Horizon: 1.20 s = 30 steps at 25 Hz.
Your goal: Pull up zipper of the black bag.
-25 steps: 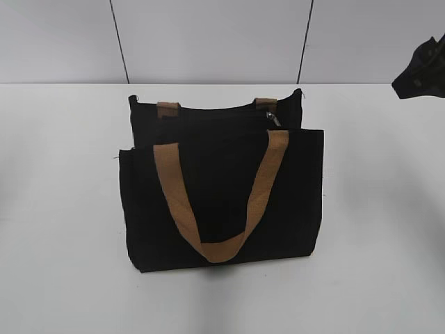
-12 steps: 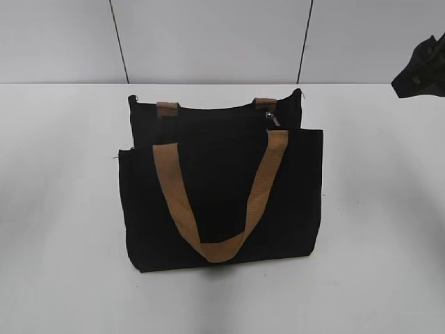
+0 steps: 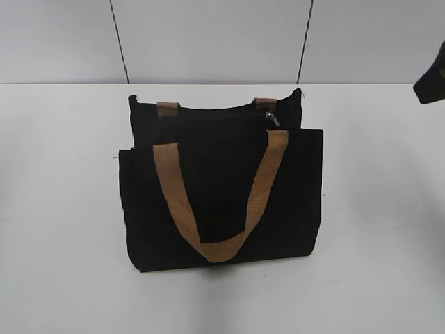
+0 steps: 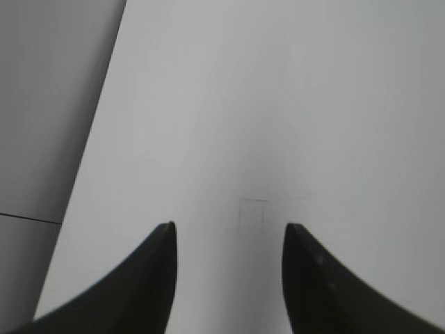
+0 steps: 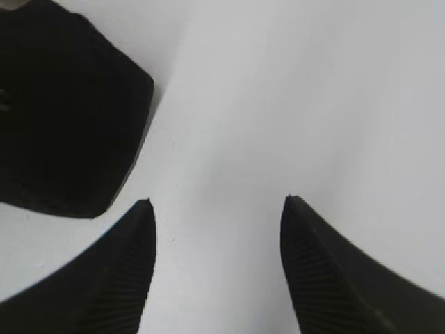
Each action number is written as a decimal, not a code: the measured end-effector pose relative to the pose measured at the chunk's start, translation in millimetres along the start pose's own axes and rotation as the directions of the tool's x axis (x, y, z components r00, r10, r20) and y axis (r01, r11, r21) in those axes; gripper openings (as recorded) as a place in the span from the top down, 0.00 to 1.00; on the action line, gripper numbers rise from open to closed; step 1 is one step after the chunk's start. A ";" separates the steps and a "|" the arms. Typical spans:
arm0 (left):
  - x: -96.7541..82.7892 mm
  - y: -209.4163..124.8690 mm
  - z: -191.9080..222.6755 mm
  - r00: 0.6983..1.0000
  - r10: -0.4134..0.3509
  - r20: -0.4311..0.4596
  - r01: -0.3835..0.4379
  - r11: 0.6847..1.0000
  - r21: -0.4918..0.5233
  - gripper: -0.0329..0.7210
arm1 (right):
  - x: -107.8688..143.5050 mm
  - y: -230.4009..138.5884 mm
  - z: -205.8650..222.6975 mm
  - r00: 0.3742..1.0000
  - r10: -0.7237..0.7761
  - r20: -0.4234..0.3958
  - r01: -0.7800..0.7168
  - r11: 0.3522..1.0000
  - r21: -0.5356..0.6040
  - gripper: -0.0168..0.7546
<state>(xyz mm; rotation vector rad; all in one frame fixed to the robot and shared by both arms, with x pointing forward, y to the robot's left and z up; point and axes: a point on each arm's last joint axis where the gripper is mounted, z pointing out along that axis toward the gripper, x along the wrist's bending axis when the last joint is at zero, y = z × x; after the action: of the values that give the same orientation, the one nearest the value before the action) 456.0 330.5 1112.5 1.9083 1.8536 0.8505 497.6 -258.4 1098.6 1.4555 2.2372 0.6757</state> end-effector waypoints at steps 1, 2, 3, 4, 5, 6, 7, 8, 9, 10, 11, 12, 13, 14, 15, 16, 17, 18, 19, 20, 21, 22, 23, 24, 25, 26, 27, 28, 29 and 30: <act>-3.2 -0.9 -5.0 0.999 -0.004 0.035 0.005 1.000 -0.014 0.46 | 1.9 -3.2 -4.9 1.000 0.018 -0.009 -0.018 1.000 0.020 0.40; -6.9 -2.7 -11.3 0.997 0.003 0.074 0.000 0.999 -0.038 0.46 | 3.8 -6.7 -9.8 0.999 0.034 -0.019 -0.033 0.999 0.043 0.40; -9.8 -6.8 -17.8 0.995 0.012 0.100 -0.006 0.998 -0.061 0.45 | 5.7 -10.2 -14.5 0.998 0.050 -0.027 -0.048 0.997 0.068 0.40; -13.7 -13.1 -22.1 0.991 0.013 0.135 -0.003 0.997 -0.074 0.45 | 7.3 -13.3 -18.2 0.997 0.063 -0.033 -0.060 0.995 0.086 0.41; -16.9 -20.7 -28.5 0.987 0.013 0.159 0.002 0.996 -0.093 0.45 | 9.0 -16.9 -23.0 0.996 0.078 -0.036 -0.074 0.992 0.098 0.41; -19.2 -31.2 -32.9 0.985 0.014 0.170 0.004 0.995 -0.102 0.45 | 11.1 -22.0 -27.0 0.995 0.090 -0.037 -0.086 0.991 0.104 0.41; -21.5 -42.3 -34.5 0.984 0.013 0.178 0.005 0.995 -0.101 0.45 | 13.2 -29.1 -28.4 0.994 0.106 -0.037 -0.102 0.989 0.112 0.42; -22.8 -53.9 -40.5 0.984 0.019 0.177 0.002 0.993 -0.117 0.45 | 16.1 -38.9 -30.4 0.992 0.119 -0.037 -0.114 0.986 0.118 0.42; -24.2 -68.5 -49.2 0.985 0.024 0.172 0.001 0.990 -0.143 0.45 | 19.3 -49.1 -33.4 0.991 0.129 -0.035 -0.124 0.985 0.117 0.42; -25.8 -81.1 -53.0 0.985 0.026 0.171 0.000 0.988 -0.152 0.45 | 22.7 -62.4 -32.2 0.990 0.136 -0.036 -0.131 0.983 0.132 0.43; -27.4 -92.1 -54.6 0.985 0.029 0.171 -0.002 0.988 -0.154 0.45 | 26.8 -77.0 -32.9 0.989 0.142 -0.036 -0.136 0.981 0.138 0.43; -28.6 -102.5 -58.9 0.985 0.031 0.169 -0.002 0.986 -0.168 0.45 | 31.2 -92.0 -36.1 0.989 0.146 -0.035 -0.140 0.981 0.133 0.43; -30.1 -113.6 -62.2 0.985 0.033 0.168 -0.003 0.984 -0.178 0.45 | 34.6 -103.7 -37.7 0.989 0.146 -0.034 -0.140 0.981 0.132 0.43; -31.3 -122.7 -64.8 0.985 0.035 0.168 -0.004 0.983 -0.183 0.45 | 38.1 -116.0 -38.7 0.989 0.147 -0.034 -0.141 0.981 0.132 0.43; -32.3 -131.3 -69.5 0.986 0.038 0.165 -0.004 0.980 -0.201 0.45 | 42.5 -128.2 -47.1 0.989 0.142 -0.029 -0.139 0.986 0.091 0.43; -33.2 -139.5 -74.4 0.986 0.042 0.164 -0.006 0.977 -0.215 0.45 | 45.3 -136.2 -52.3 0.990 0.139 -0.025 -0.137 0.989 0.062 0.43; -34.0 -146.9 -78.6 0.986 0.045 0.162 -0.007 0.974 -0.227 0.45 | 47.6 -142.8 -55.8 0.990 0.138 -0.022 -0.137 0.990 0.039 0.43; -34.6 -152.5 -82.3 0.986 0.048 0.162 -0.009 0.972 -0.233 0.45 | 49.7 -148.7 -60.0 0.990 0.137 -0.018 -0.137 0.991 0.012 0.43; -35.3 -158.5 -86.2 0.985 0.051 0.163 -0.011 0.972 -0.236 0.45 | 51.6 -153.8 -64.3 0.991 0.135 -0.015 -0.135 0.991 -0.017 0.43; -36.0 -164.2 -89.7 0.985 0.053 0.164 -0.013 0.972 -0.236 0.45 | 53.4 -158.2 -68.8 0.991 0.131 -0.011 -0.131 0.990 -0.047 0.43; -36.7 -169.8 -92.7 0.985 0.055 0.166 -0.015 0.973 -0.232 0.45 | 54.8 -162.2 -71.4 0.992 0.129 -0.008 -0.129 0.989 -0.069 0.43; -37.3 -174.2 -94.2 0.984 0.057 0.168 -0.017 0.973 -0.229 0.45 | 56.5 -167.2 -74.2 0.992 0.126 -0.004 -0.126 0.988 -0.092 0.43; -38.1 -179.2 -95.5 0.984 0.058 0.168 -0.018 0.973 -0.230 0.45 | 58.1 -171.9 -77.0 0.992 0.124 -0.001 -0.123 0.986 -0.116 0.43; -38.7 -183.9 -97.2 0.984 0.060 0.168 -0.020 0.972 -0.234 0.45 | 59.6 -176.7 -77.8 0.992 0.122 0.001 -0.121 0.984 -0.131 0.43; -39.0 -186.9 -98.9 0.984 0.060 0.166 -0.018 0.970 -0.244 0.45 | 61.2 -182.0 -79.2 0.993 0.120 0.004 -0.118 0.982 -0.150 0.43; -39.1 -189.6 -101.2 0.985 0.059 0.162 -0.015 0.965 -0.261 0.45 | 62.8 -186.4 -81.8 0.993 0.117 0.007 -0.114 0.979 -0.171 0.43; -39.4 -192.5 -103.4 0.986 0.054 0.160 -0.008 0.961 -0.276 0.45 | 64.2 -189.7 -85.4 0.993 0.114 0.010 -0.109 0.974 -0.198 0.43; -39.5 -195.4 -105.6 0.986 0.051 0.157 -0.003 0.956 -0.292 0.45 | 65.3 -192.4 -88.5 0.994 0.111 0.014 -0.105 0.969 -0.222 0.43; -39.7 -198.0 -107.4 0.987 0.047 0.156 0.003 0.952 -0.305 0.45 | 66.6 -195.6 -91.8 0.994 0.108 0.018 -0.100 0.964 -0.248 0.44; -40.1 -200.9 -109.4 0.987 0.045 0.154 0.007 0.947 -0.322 0.45 | 68.0 -198.8 -95.1 0.994 0.105 0.021 -0.095 0.958 -0.269 0.44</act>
<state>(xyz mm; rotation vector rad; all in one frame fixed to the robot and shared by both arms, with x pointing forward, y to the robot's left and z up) 232.6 290.8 1063.0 1.7366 1.5000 0.9134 272.2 -282.1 1055.5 1.4380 1.9658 0.9374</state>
